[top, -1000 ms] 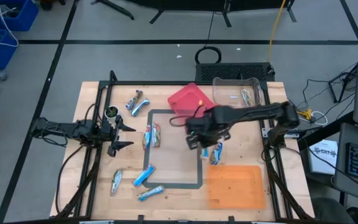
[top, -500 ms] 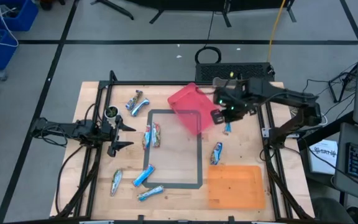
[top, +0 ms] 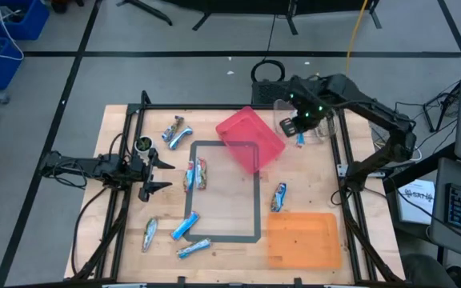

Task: Pick and place Granola Bars by type
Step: Put the yellow granola bar into the transparent bin

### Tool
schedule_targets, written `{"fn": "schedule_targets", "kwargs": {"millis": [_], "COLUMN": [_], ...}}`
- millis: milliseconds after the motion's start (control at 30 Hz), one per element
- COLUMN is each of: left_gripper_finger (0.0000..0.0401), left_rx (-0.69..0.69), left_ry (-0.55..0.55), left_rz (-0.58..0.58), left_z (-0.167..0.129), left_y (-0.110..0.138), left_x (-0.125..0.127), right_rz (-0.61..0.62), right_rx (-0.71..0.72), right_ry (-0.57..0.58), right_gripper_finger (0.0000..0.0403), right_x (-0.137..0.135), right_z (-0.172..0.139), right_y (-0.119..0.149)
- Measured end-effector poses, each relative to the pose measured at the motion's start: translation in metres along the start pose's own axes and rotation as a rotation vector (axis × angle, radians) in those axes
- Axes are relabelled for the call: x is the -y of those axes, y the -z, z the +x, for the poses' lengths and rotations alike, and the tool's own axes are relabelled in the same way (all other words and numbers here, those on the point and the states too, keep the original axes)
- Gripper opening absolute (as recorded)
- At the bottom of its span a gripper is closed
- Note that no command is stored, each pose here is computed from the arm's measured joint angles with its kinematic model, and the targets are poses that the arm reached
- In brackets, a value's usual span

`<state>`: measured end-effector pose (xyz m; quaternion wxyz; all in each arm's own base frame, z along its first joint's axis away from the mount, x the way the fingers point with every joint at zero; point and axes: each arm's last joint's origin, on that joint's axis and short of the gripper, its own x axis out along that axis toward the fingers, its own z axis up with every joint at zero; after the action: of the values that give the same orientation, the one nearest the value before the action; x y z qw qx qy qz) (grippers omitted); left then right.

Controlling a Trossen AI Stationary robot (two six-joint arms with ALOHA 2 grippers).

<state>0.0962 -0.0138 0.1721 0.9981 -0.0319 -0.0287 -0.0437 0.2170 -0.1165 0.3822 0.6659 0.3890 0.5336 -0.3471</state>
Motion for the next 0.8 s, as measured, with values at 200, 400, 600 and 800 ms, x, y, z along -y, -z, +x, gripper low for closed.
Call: {"fn": "schedule_targets", "kwargs": {"millis": [200,400,600,800], "left_gripper_finger": [0.0280,0.0282,0.0287,0.0280], "left_rx": [0.000,0.000,0.000,0.000], "left_ry": [0.000,0.000,0.000,0.000], "left_rz": [0.000,0.000,0.000,0.000], "left_z": [0.000,0.000,0.000,0.000], "left_y": [0.000,0.000,0.000,0.000], "left_x": [0.000,0.000,0.000,0.000], "right_rz": [-0.037,-0.026,0.017,0.051], "right_rx": [0.029,0.035,0.001,-0.037], "right_ry": [0.037,0.060,0.086,0.103], "right_gripper_finger": [0.0004,0.0003,0.0003,0.0003], "right_x": [0.026,0.049,0.066,0.079], "right_z": [-0.002,-0.002,0.010,0.029], "right_y": [-0.016,-0.029,-0.047,-0.071]}}
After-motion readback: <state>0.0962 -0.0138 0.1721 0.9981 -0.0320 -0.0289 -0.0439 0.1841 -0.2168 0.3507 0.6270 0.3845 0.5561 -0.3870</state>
